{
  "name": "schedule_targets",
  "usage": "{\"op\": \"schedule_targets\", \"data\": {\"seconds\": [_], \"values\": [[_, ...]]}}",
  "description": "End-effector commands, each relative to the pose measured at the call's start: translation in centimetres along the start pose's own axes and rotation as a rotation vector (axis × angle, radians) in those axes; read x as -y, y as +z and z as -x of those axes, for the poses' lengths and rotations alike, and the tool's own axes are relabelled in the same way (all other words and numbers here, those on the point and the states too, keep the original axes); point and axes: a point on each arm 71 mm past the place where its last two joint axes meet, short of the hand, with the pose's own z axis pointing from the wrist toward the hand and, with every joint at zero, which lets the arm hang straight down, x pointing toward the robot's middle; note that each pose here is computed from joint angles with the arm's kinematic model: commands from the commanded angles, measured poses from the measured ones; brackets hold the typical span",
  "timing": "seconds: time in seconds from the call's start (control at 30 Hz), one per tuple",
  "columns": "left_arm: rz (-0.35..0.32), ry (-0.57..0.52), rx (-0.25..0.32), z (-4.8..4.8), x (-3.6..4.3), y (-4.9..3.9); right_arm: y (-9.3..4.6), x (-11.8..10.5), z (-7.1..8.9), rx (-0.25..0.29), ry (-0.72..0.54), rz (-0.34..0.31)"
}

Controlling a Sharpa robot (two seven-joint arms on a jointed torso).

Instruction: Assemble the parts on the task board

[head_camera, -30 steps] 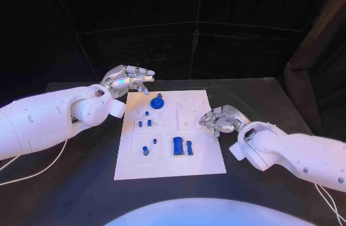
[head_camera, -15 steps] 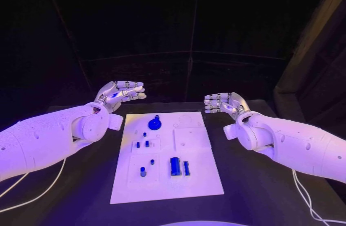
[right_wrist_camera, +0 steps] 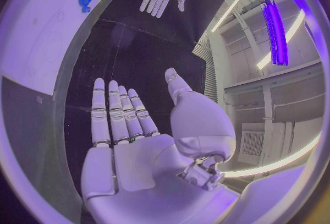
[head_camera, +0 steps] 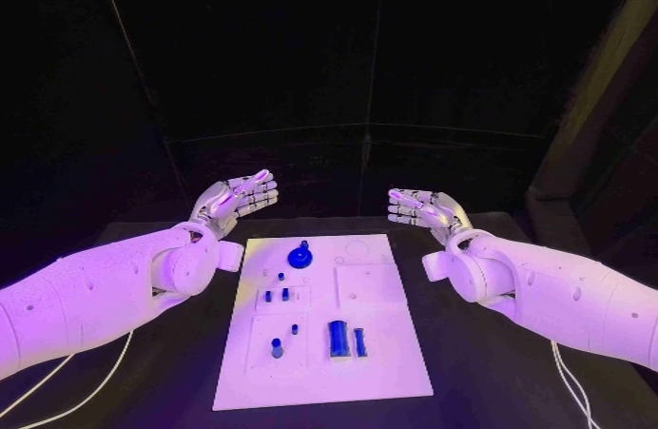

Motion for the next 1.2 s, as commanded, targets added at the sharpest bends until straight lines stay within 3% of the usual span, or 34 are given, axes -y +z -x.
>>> {"op": "schedule_targets", "data": {"seconds": [0.03,0.37,0.57,0.77,1.2], "values": [[-0.004,0.026,0.049,-0.67,-0.08,-0.34,-0.6,-0.8,-0.6,0.062,0.028,0.022],[0.005,0.057,0.166,-5.37,-0.54,-2.73,-4.1,-2.8,-3.2,0.169,0.106,0.030],[0.008,0.072,0.217,-7.29,-0.38,-4.02,-5.1,-3.3,-3.8,0.192,0.119,0.025],[0.009,0.077,0.237,-7.97,-0.27,-4.53,-5.1,-3.3,-3.8,0.193,0.119,0.025],[0.009,0.077,0.237,-7.98,-0.27,-4.53,-5.1,-3.3,-3.8,0.193,0.119,0.025]]}}
